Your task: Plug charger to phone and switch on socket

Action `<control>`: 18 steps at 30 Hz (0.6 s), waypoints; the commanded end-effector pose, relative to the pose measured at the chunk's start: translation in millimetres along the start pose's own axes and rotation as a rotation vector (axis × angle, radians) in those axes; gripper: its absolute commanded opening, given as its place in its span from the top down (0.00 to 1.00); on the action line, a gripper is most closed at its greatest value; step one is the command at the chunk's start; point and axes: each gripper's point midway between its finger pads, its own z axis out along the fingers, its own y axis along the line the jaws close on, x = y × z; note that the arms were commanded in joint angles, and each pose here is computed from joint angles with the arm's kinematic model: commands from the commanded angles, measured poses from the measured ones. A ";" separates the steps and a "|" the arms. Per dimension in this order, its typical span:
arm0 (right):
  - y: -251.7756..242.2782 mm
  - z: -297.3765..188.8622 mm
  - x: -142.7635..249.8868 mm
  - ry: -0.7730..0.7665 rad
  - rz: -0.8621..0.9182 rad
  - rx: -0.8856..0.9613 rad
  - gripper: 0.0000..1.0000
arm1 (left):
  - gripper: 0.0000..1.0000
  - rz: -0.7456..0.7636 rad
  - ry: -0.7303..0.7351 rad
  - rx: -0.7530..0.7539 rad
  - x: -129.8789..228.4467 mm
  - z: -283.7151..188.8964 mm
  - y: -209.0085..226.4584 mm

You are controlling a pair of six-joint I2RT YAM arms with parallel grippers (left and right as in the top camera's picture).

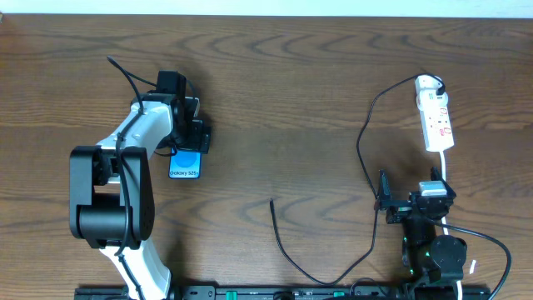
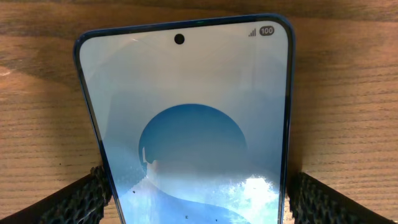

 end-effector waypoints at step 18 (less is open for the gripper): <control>0.9 -0.2 0.6 0.001 -0.013 -0.002 0.01 | 0.16 0.008 0.124 -0.022 30.2 29.5 4.1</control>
